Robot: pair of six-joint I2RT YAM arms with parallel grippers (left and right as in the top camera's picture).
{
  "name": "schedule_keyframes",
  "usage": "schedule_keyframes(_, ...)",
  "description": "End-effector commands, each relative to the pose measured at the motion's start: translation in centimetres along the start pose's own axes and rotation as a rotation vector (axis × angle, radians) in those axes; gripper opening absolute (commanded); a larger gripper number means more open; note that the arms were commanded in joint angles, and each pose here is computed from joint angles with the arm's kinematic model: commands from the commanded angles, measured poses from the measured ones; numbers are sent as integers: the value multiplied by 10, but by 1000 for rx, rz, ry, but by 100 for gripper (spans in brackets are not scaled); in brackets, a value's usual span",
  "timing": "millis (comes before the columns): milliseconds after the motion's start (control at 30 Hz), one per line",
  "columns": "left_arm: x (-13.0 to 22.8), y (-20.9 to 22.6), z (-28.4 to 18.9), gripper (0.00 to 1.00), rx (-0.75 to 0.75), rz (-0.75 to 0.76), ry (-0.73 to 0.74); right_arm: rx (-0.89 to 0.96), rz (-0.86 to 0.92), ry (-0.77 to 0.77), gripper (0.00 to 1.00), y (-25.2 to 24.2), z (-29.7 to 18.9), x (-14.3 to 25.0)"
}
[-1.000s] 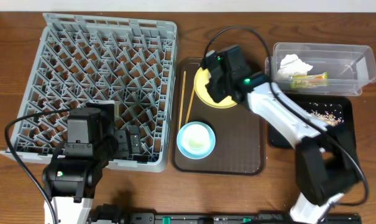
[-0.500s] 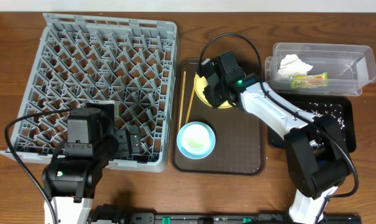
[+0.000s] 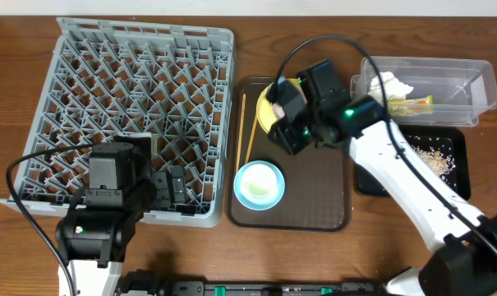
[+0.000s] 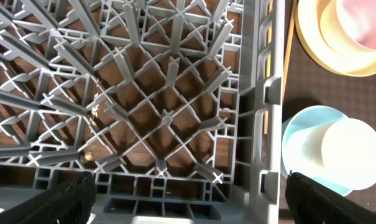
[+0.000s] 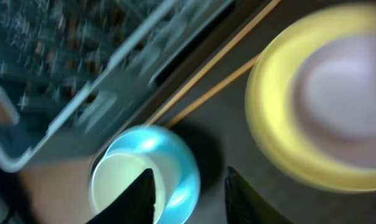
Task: Sort waste into correct bins and load items into the dishwasher
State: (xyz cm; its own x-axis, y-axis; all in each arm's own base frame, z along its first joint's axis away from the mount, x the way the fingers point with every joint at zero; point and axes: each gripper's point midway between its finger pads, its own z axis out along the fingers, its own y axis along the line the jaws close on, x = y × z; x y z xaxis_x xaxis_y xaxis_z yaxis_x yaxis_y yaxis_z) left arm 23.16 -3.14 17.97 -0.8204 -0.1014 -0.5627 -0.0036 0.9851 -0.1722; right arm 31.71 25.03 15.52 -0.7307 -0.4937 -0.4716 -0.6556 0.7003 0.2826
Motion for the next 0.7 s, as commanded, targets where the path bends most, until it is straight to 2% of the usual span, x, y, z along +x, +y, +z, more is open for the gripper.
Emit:
schedule_keyframes(0,-5,-3,-4,98,13,-2,-16,-82,51,123,32,18,26,30)
schedule_keyframes(233,-5,-3,-4,98,13,-2,-16,-27,103,226,24,13,53,62)
schedule_keyframes(467,-5,-3,-4,98,13,-2,-17,-25,121,241,18,10,69,80)
schedule_keyframes(667,-5,-3,-4,98,13,-2,-16,-24,137,244,7,8,74,87)
